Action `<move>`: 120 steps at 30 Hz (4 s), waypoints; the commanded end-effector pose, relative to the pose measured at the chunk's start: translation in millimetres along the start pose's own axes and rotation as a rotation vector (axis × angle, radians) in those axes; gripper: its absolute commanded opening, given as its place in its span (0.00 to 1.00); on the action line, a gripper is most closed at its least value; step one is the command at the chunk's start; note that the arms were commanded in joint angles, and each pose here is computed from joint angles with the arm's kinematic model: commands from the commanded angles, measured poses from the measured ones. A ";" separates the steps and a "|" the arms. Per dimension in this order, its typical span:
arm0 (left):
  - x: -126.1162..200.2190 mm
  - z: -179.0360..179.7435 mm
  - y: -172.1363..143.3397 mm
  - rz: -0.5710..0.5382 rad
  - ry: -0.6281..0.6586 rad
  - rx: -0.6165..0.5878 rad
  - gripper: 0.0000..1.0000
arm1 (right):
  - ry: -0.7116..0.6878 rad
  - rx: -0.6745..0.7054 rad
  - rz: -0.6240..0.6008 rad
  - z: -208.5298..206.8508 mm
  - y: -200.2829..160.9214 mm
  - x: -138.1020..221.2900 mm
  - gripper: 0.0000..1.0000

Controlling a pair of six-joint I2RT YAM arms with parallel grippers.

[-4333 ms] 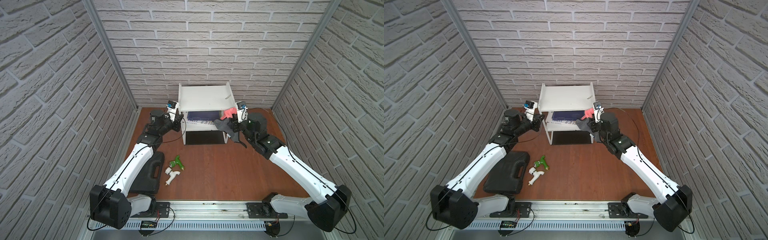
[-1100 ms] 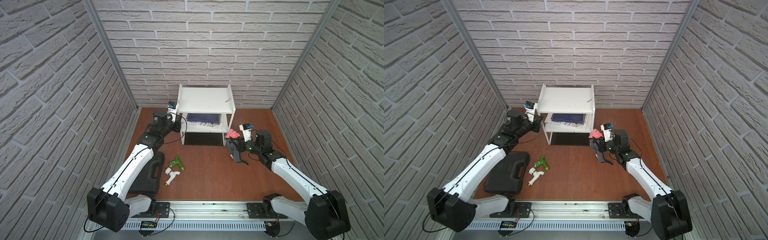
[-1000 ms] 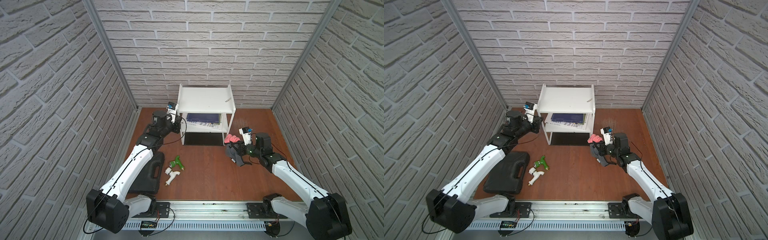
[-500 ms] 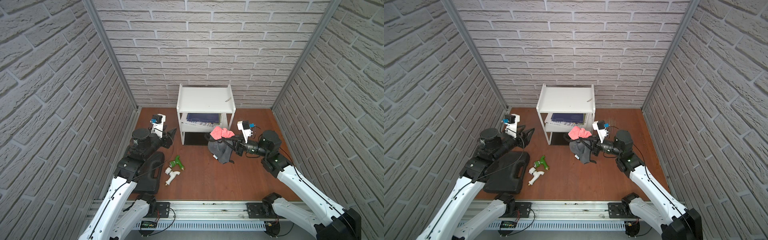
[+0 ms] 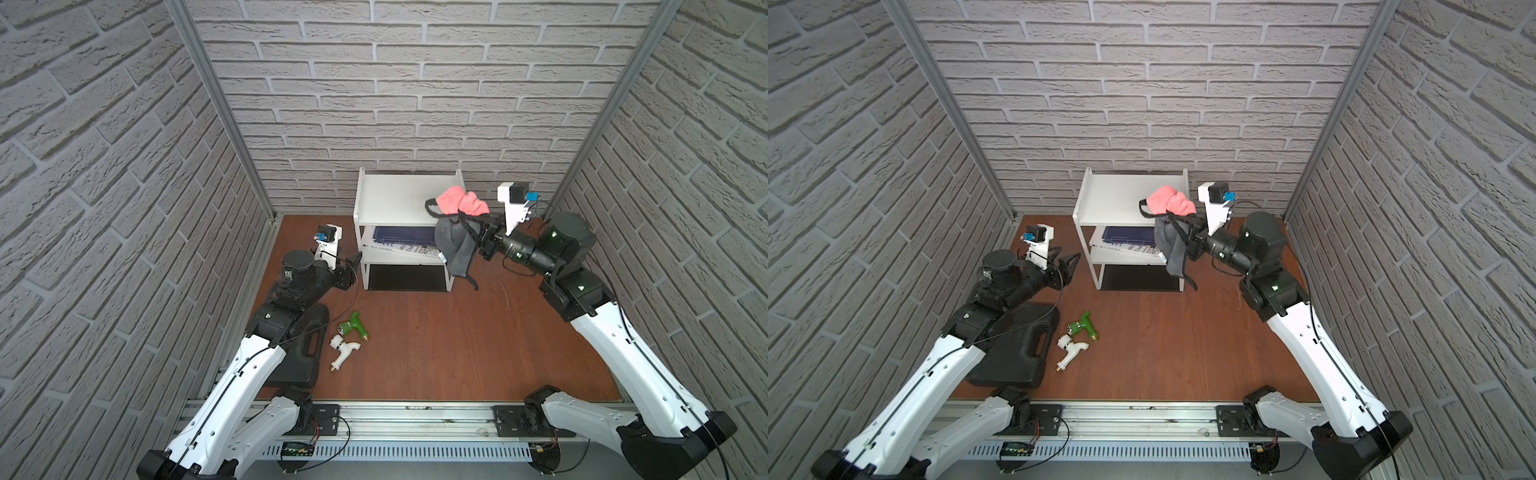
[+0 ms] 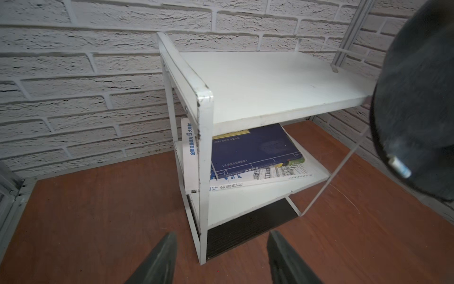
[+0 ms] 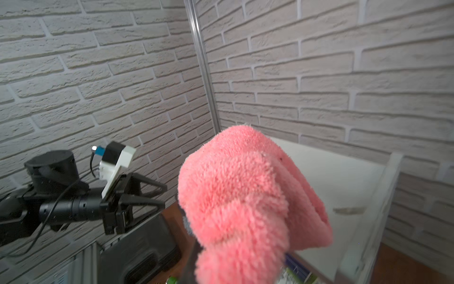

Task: Wipe the bookshelf clean with a cloth
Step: Wipe the dust from the shelf.

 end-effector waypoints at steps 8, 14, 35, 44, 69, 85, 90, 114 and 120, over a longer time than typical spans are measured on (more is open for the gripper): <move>-51.8 9.9 13.5 -0.031 0.006 -0.032 0.60 | -0.145 0.215 0.280 -49.0 17.5 -93.5 0.03; -61.4 20.9 6.6 0.005 0.032 -0.027 0.49 | -0.378 0.343 0.489 -71.8 -2.0 -77.4 0.04; -74.1 18.2 25.3 -0.036 -0.061 -0.085 0.40 | -0.453 0.327 0.659 -63.6 -29.9 -18.1 0.03; -82.5 21.2 18.5 -0.018 -0.063 -0.115 0.16 | -0.426 0.247 0.608 -53.6 -39.2 -1.2 0.03; -80.3 31.2 13.9 -0.023 -0.042 -0.138 0.00 | -0.290 0.133 0.247 -37.7 -6.8 -0.2 0.03; -74.5 36.1 2.2 0.018 -0.020 -0.118 0.00 | -0.442 0.166 0.495 -105.7 -54.1 -99.1 0.02; -72.7 41.0 1.1 0.036 -0.006 -0.084 0.00 | -0.399 0.206 0.634 -103.1 -65.6 -85.0 0.03; -74.2 43.5 4.0 0.046 -0.049 -0.067 0.00 | -0.735 0.248 0.362 -129.0 -17.0 -59.6 0.03; -73.2 43.5 4.8 0.043 -0.044 -0.064 0.00 | -0.663 0.322 0.264 -102.9 16.2 -4.5 0.03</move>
Point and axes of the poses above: each gripper's point midway between its finger pads, its own x axis back along the fingers, its own z axis along the line the jaws close on, y = z × x, the point moved 10 cm from there along x, back along the fingers, and after that the axes turned 7 degrees about x, right-handed, at the moved point
